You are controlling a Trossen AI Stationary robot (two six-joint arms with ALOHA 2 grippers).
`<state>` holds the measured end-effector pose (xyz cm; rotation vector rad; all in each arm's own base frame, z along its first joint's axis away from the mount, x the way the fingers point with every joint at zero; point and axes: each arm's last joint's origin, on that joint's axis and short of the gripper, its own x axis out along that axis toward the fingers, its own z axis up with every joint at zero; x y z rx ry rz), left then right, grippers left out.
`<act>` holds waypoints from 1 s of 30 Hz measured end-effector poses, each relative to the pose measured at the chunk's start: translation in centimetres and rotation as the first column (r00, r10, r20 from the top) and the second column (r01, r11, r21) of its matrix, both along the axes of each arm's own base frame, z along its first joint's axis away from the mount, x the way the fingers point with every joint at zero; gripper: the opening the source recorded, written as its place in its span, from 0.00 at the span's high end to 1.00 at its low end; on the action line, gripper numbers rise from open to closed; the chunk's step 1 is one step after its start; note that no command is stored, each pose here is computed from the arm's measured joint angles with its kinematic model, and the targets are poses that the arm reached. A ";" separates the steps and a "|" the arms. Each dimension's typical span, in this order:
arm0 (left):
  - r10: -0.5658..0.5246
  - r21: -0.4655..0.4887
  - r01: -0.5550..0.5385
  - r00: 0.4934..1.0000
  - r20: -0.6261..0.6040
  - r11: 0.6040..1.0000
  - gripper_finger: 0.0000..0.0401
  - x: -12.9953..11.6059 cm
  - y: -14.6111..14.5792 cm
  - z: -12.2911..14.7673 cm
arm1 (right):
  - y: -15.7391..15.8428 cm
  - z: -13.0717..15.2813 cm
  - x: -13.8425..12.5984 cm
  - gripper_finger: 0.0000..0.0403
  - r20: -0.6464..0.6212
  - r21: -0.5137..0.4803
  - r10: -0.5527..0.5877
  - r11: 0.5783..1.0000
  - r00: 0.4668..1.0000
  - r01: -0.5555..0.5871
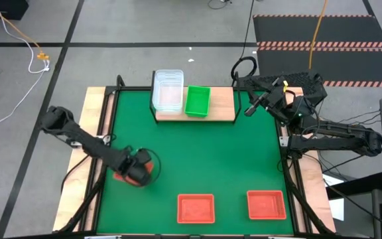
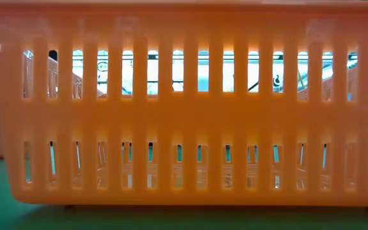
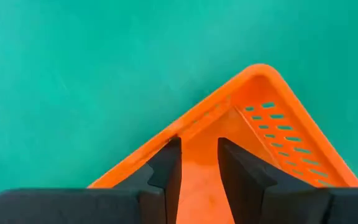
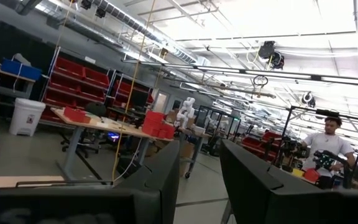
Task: Stack baskets on shelf by color
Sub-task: Put the left orange bin on the shelf
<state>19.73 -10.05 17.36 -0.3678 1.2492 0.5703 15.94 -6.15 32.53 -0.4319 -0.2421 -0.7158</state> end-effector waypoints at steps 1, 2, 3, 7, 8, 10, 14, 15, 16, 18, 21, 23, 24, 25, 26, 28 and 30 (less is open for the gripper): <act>-0.004 0.033 0.003 1.000 0.018 0.999 0.74 0.4 0.6 0.0 | 0.0 0.0 0.0 0.72 0.000 0.000 0.000 1.000 1.000 0.000; -0.008 0.047 0.006 0.999 0.034 0.999 0.74 0.8 1.0 0.1 | 0.0 0.0 0.0 0.72 0.000 0.000 0.000 1.000 1.000 0.000; -0.011 0.043 0.009 0.999 0.048 0.999 0.74 1.2 1.4 0.1 | 0.0 0.0 0.0 0.72 0.000 0.000 0.000 1.000 1.000 0.000; 0.074 -0.055 -0.069 0.994 0.084 0.996 0.74 2.6 2.1 1.3 | 0.0 0.0 0.0 0.72 0.000 0.000 -0.001 1.000 1.000 0.001; 0.122 -0.079 -0.114 0.987 0.105 0.990 0.74 2.9 2.2 1.7 | 0.0 0.0 0.0 0.72 0.000 0.000 -0.001 1.000 1.000 0.001; 0.230 -0.128 -0.212 0.963 0.144 0.969 0.74 3.6 2.4 2.6 | 0.0 0.0 0.0 0.72 0.000 0.000 -0.001 1.000 1.000 0.001; 0.327 -0.193 -0.291 0.924 0.196 0.937 0.74 4.7 2.7 3.9 | 0.0 0.0 0.0 0.72 -0.001 0.001 -0.001 1.000 1.000 0.001; 0.330 -0.205 -0.289 0.921 0.205 0.935 0.73 4.8 2.7 4.0 | 0.0 0.0 0.0 0.72 -0.003 0.001 -0.001 1.000 1.000 0.001; 0.332 -0.213 -0.289 0.919 0.211 0.933 0.73 5.0 2.8 4.0 | 0.0 0.0 0.0 0.72 -0.005 0.002 -0.001 1.000 1.000 0.001; 0.334 -0.208 -0.293 0.921 0.202 0.933 0.71 5.1 2.7 3.7 | 0.0 0.0 0.0 0.72 -0.005 0.002 -0.001 1.000 1.000 0.001; 0.319 -0.169 -0.294 0.936 0.148 0.941 0.66 5.3 2.7 2.7 | 0.0 0.0 0.0 0.72 -0.005 0.002 0.000 1.000 1.000 0.000; 0.319 -0.145 -0.303 0.941 0.110 0.942 0.63 5.4 2.6 1.8 | 0.0 0.0 0.0 0.72 -0.005 0.002 -0.001 1.000 1.000 0.001; 0.320 -0.139 -0.307 0.944 0.084 0.941 0.61 5.5 2.6 1.4 | 0.0 0.0 0.0 0.72 -0.005 0.002 -0.001 1.000 1.000 0.001; 0.320 -0.143 -0.310 0.946 0.057 0.940 0.59 5.6 2.6 1.0 | 0.0 0.0 0.0 0.72 -0.005 0.002 -0.001 1.000 1.000 0.001; 0.320 -0.158 -0.312 0.947 0.032 0.937 0.58 5.7 2.6 0.7 | 0.0 0.0 0.0 0.72 -0.005 0.002 -0.001 1.000 1.000 0.001; 0.316 -0.198 -0.313 0.949 -0.018 0.929 0.57 5.9 2.5 0.1 | 0.0 0.0 0.0 0.72 -0.005 0.002 -0.001 1.000 1.000 0.001; 0.287 -0.224 -0.291 0.957 -0.050 0.930 0.58 6.1 2.4 -0.3 | 0.0 0.0 0.0 0.72 -0.004 0.002 0.000 1.000 1.000 0.000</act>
